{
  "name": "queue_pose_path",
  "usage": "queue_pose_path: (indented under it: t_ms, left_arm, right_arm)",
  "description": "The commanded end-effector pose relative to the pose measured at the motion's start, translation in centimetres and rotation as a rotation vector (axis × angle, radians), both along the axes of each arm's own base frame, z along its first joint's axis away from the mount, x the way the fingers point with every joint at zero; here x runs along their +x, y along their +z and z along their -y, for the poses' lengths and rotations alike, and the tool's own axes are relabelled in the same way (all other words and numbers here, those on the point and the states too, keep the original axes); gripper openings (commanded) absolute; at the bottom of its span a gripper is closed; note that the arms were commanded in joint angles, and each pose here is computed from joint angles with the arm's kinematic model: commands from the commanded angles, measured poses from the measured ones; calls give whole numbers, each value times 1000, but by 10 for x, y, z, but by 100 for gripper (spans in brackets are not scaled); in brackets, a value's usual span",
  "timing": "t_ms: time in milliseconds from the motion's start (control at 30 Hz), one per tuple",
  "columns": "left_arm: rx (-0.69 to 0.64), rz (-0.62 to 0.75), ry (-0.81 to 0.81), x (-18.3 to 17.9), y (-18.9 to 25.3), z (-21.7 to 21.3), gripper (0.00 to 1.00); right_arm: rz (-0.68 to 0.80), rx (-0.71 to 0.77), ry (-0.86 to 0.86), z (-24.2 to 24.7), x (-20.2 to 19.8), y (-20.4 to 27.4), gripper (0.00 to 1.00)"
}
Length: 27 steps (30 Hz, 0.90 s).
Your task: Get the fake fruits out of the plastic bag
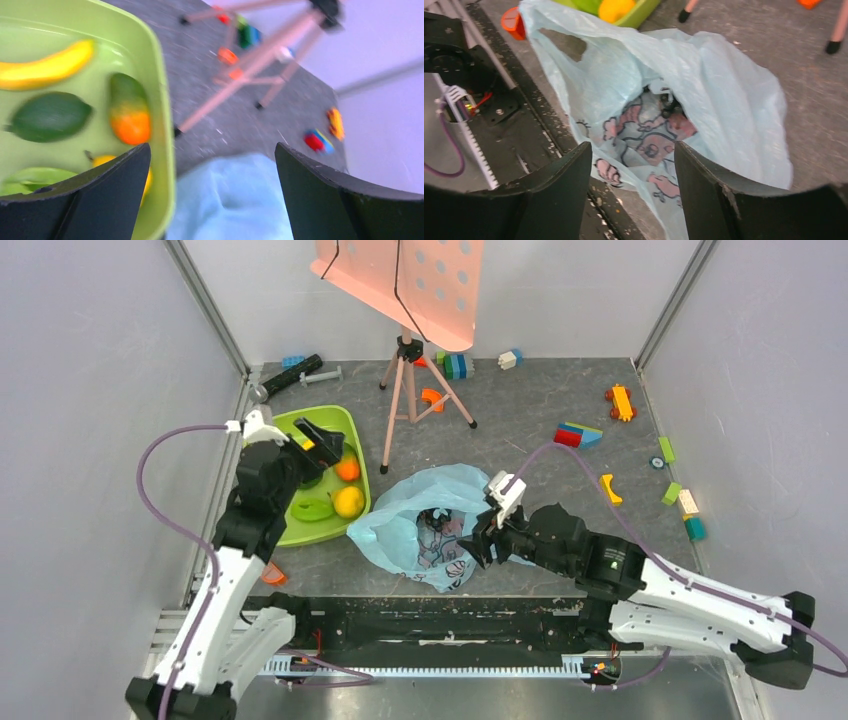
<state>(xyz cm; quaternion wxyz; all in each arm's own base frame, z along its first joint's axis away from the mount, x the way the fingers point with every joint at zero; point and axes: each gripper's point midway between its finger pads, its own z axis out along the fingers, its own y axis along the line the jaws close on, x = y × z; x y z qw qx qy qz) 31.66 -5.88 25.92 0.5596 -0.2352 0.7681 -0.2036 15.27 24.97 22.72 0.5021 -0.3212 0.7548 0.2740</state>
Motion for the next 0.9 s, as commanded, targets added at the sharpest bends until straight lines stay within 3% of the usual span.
queue_pose_path:
  t_ms: [0, 233, 433, 567, 767, 867]
  left_arm:
    - [42, 56, -239, -54, 27, 50, 100]
    - [-44, 161, -498, -118, 55, 96, 93]
    - [-109, 173, -818, -147, 44, 147, 80]
    - [-80, 135, -956, -162, 22, 175, 73]
    - [-39, 58, -1093, -182, -16, 214, 53]
    - [0, 11, -1111, -189, -40, 224, 52]
  right_arm:
    - [-3, 89, 65, -28, -11, 1, 60]
    - [-95, 49, 14, -41, -7, -57, 40]
    - [-115, 8, -106, -27, 5, -106, 28]
    - [-169, -9, -89, -23, -5, -132, 26]
    - [-244, 17, -37, -18, -25, -158, 24]
    - [-265, -1, -24, -14, -31, -168, 24]
